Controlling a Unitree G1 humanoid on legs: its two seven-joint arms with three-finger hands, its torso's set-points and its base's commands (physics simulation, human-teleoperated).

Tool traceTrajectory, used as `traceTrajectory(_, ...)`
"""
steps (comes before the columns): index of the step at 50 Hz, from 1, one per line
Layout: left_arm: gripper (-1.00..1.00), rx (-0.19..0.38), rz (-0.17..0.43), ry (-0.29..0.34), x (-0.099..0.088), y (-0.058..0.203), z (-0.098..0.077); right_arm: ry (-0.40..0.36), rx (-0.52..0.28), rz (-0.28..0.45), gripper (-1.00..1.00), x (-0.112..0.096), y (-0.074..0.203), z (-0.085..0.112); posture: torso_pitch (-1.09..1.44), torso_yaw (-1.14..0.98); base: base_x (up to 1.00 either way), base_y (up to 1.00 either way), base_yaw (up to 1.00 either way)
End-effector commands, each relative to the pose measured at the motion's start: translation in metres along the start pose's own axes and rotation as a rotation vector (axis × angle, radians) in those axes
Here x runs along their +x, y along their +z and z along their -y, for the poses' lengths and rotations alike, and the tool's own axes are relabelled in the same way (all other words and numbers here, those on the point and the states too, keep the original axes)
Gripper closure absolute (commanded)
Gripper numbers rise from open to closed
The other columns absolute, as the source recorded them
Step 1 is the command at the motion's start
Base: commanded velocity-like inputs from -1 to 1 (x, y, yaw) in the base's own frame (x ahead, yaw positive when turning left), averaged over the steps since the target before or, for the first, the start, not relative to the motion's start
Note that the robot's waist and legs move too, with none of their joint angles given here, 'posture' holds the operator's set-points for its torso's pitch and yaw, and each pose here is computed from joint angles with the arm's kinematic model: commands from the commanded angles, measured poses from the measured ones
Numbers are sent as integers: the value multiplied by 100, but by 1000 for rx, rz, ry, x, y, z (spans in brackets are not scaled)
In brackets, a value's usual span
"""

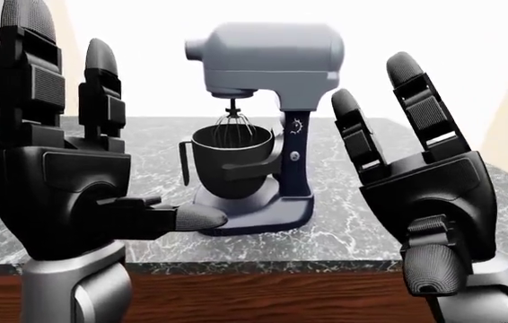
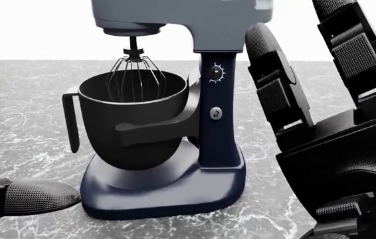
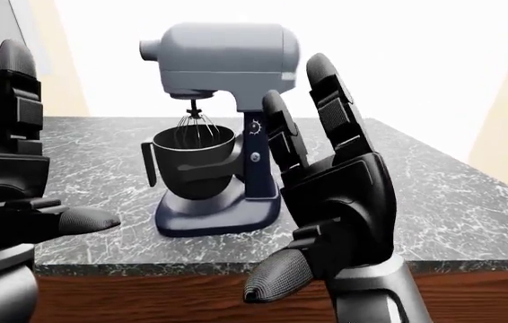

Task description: Open the stand mixer head.

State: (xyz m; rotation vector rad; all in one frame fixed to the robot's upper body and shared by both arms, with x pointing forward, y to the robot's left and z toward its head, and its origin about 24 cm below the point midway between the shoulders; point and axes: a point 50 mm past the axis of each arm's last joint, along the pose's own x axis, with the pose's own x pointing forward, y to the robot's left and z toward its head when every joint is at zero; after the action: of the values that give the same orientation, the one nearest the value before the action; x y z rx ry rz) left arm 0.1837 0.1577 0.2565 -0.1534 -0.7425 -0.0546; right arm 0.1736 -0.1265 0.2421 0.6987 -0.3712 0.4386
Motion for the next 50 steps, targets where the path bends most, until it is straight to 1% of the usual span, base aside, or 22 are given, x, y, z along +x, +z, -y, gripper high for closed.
traceTrajectory(1,-100,0,41,-12,2,6,2,16,-4,30,-100,0,4,-2,-54,0,0,0,0)
traceTrajectory(8,-100,1,42,-13,2,6,2,4,31,-9,-100,-3,-3,0,-54,0,0,0,0)
traceTrajectory(10,-100,2,42,-13,2,6,2,-9,53,-21,-100,-3,-3,0,-54,0,0,0,0)
traceTrajectory(14,-100,4,42,-14,2,6,2,-11,57,-39,-100,-5,-9,1,-54,0,0,0,0)
traceTrajectory(27,-100,6,44,-14,2,6,1,-23,57,-60,-100,-9,-15,3,-54,0,0,0,0)
traceTrajectory(33,-100,7,43,-16,2,6,2,-84,108,-82,-100,-8,-13,7,-54,0,0,0,0)
traceTrajectory(38,-100,7,43,-14,2,6,1,-90,106,-98,-100,-9,-16,8,-54,0,0,0,0)
traceTrajectory(42,-100,7,43,-15,2,6,2,-129,146,-122,-100,-6,-17,12,-54,0,0,0,0)
traceTrajectory(48,-100,8,43,-15,2,6,2,-138,149,-124,-100,-4,-18,14,-54,0,0,0,0)
traceTrajectory(50,-100,8,43,-15,2,6,2,-152,155,-128,-100,-2,-19,18,-54,0,0,0,0)
